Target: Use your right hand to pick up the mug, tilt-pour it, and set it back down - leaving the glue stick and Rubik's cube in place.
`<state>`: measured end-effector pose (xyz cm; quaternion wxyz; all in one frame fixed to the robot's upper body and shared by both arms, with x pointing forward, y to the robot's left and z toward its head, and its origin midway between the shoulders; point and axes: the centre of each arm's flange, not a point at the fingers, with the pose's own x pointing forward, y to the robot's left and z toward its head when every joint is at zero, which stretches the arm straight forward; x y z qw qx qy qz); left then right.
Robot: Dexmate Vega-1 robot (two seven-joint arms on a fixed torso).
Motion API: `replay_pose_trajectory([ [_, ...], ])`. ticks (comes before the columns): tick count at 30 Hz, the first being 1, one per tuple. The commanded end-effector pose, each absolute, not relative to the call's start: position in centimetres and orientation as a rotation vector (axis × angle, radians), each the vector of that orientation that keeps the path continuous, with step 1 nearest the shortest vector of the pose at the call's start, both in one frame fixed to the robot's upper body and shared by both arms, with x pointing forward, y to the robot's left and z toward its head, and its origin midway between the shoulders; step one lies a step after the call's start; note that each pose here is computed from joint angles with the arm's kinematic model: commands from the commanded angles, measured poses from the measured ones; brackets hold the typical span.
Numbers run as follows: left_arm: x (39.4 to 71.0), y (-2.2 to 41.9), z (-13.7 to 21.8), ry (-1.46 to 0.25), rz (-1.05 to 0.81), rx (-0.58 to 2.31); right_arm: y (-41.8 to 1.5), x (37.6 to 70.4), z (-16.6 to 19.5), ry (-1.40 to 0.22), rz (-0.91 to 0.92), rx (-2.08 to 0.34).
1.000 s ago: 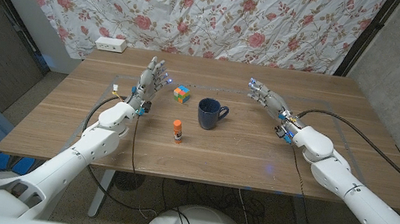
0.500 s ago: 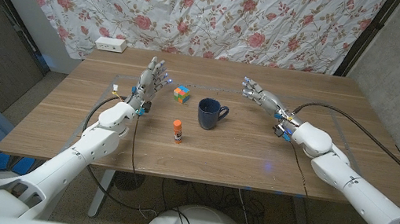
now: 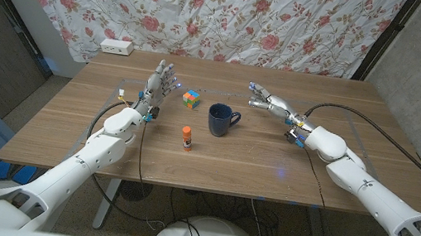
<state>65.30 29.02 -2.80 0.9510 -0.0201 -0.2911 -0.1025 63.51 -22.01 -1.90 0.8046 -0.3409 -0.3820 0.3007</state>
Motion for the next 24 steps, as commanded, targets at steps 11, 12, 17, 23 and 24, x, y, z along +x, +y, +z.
replay_pose_trajectory([
  [11,65.3,29.0,-2.8,-0.593,-0.209,-0.041,-19.0,65.5,-2.6,-0.820,0.773,-0.876],
  [12,65.3,29.0,-2.8,-0.593,-0.209,-0.041,-18.9,65.7,-2.6,-0.817,0.776,-0.875],
  [17,65.3,29.0,-2.8,-0.593,-0.209,-0.041,-18.8,66.1,-2.7,-0.812,0.789,-0.890],
  [23,65.3,29.0,-2.8,-0.593,-0.209,-0.041,-18.5,66.5,-3.0,-0.804,0.796,-0.906],
  [24,65.3,29.0,-2.8,-0.593,-0.209,-0.041,-18.5,66.6,-3.1,-0.801,0.796,-0.907],
])
